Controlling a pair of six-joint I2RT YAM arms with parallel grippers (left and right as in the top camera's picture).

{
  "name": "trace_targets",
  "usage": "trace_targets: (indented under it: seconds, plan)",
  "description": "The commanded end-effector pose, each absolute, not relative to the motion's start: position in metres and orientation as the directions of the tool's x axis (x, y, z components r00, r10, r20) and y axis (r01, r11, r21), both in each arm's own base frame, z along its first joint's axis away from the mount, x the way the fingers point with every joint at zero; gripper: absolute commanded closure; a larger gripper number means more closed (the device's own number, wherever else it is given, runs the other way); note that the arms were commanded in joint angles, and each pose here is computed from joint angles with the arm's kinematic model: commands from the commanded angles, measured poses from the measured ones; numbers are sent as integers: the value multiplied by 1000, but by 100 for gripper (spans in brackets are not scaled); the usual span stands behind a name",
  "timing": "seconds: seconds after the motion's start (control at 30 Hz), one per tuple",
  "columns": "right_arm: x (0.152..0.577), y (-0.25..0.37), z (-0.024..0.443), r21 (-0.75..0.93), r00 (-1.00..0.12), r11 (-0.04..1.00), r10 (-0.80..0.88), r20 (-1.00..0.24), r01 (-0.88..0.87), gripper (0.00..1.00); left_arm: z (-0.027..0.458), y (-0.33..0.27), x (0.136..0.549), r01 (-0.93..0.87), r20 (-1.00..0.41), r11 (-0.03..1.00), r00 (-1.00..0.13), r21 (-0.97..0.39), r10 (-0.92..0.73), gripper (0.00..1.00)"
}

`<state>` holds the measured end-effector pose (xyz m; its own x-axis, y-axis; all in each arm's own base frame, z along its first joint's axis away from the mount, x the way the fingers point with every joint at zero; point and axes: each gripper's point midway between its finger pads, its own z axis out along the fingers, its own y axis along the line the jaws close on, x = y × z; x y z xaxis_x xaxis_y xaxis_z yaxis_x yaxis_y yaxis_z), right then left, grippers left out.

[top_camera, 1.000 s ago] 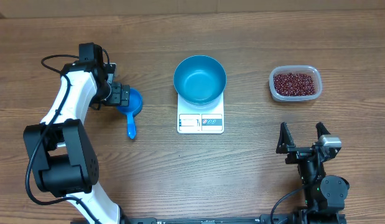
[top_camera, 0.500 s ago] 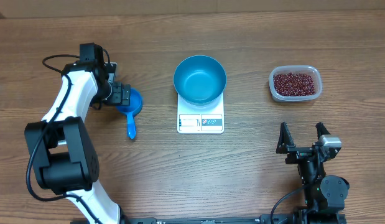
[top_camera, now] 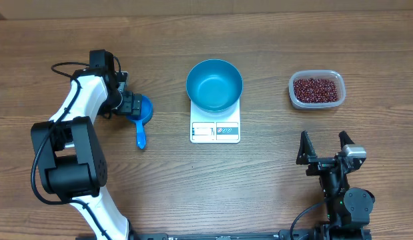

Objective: Scoop item into bowl and weigh 150g on scale

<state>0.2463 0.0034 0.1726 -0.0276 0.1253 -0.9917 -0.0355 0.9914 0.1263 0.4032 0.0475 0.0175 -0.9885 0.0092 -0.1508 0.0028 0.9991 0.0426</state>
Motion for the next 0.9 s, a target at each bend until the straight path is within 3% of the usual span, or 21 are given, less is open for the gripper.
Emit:
trace_targets:
  seconds: [0.0, 0.33, 0.87]
  plan:
    - [246, 3, 171, 123, -24, 992, 122, -992, -32, 0, 17, 47, 410, 17, -164, 999, -986, 31, 22, 16]
    - [246, 3, 171, 123, -24, 992, 122, -992, -32, 0, 17, 47, 410, 17, -163, 999, -986, 31, 22, 55]
    - [246, 3, 171, 123, -24, 992, 122, -992, -32, 0, 17, 47, 410, 17, -164, 999, -986, 31, 22, 95]
